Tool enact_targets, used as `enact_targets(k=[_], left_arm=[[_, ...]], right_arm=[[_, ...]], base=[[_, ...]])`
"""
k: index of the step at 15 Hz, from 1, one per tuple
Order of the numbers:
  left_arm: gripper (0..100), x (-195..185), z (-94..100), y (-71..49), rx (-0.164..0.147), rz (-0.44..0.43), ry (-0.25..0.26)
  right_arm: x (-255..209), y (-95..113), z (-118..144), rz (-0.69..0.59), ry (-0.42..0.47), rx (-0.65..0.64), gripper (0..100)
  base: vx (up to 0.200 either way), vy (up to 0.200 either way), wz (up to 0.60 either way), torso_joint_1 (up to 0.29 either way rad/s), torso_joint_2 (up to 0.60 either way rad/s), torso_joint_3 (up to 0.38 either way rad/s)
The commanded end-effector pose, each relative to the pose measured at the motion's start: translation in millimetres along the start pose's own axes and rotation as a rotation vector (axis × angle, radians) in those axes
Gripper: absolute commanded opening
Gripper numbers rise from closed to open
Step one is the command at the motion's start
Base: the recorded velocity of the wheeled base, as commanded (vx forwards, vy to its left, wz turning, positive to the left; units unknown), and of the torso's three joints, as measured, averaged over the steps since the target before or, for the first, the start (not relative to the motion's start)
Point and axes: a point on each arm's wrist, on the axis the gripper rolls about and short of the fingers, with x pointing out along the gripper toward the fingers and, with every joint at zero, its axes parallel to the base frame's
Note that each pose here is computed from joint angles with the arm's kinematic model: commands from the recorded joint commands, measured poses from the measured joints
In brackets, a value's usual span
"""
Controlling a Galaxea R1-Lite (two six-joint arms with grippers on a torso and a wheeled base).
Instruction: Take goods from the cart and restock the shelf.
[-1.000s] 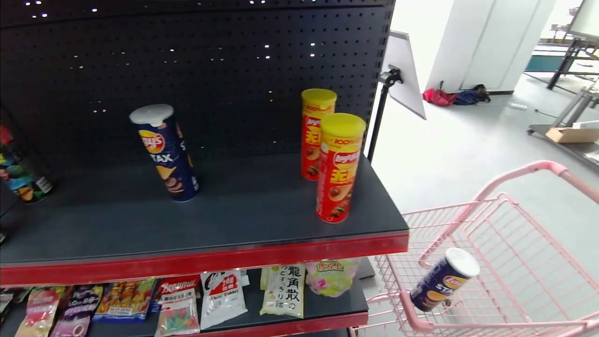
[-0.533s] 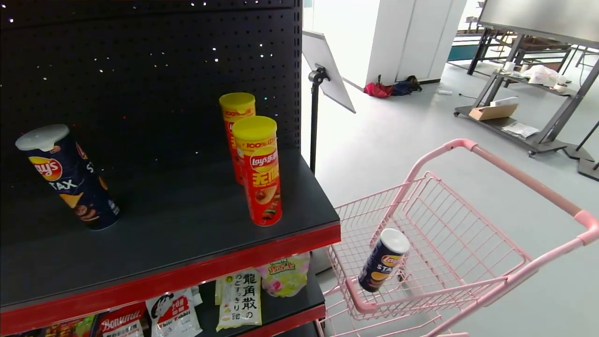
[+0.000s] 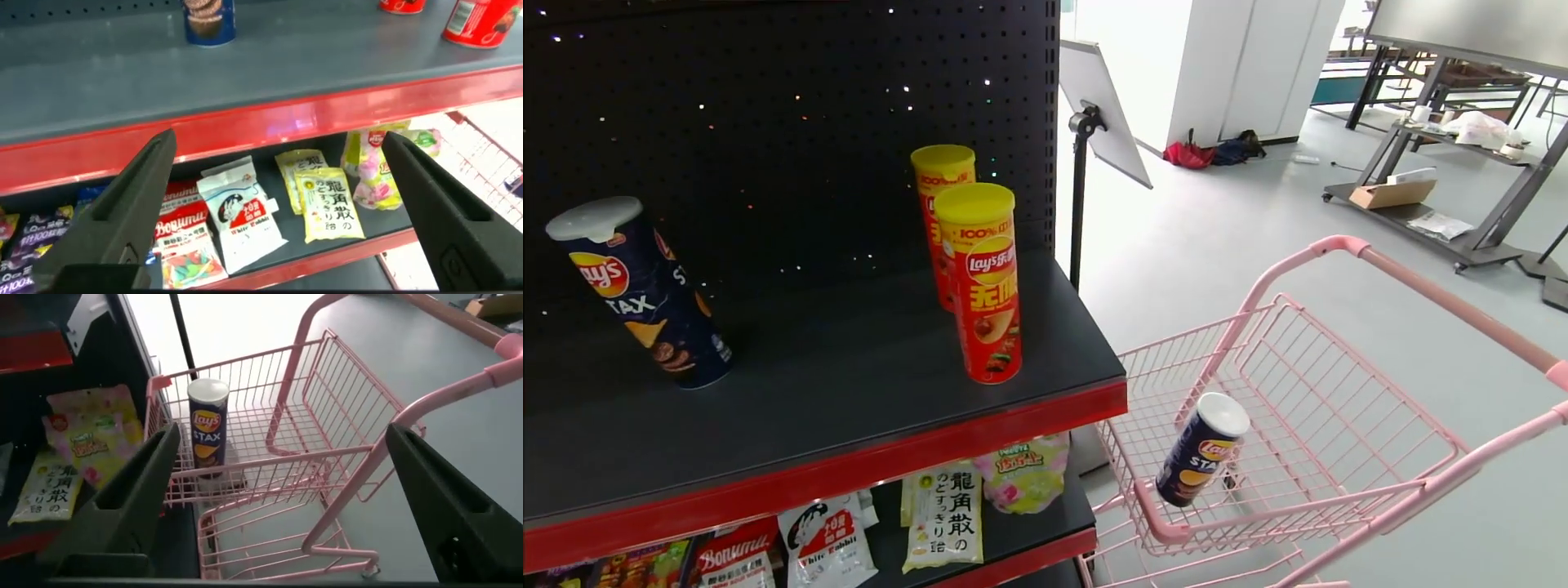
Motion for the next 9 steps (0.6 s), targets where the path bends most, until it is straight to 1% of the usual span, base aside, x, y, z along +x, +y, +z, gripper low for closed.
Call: enact_targets(k=[1, 6, 9], left_arm=[[100, 0.1, 0.0, 0.0, 0.0, 0.0, 0.001], [100, 0.1, 0.0, 0.0, 0.0, 0.0, 0.001], [100, 0.1, 0.0, 0.0, 0.0, 0.0, 0.001]], right_arm=[[0.0, 0.0, 0.1, 0.0, 0.0, 0.0, 100], [0.0, 0.0, 0.1, 0.0, 0.0, 0.0, 100], [0.0, 0.0, 0.1, 0.0, 0.0, 0.0, 100]], base=[[0.0, 0.0, 0.0, -0.139, 0.37, 0.212], [0.0, 0.0, 0.0, -0.15, 0.38, 0.225], [0.0, 0.0, 0.0, -0.159, 0.43, 0.273]])
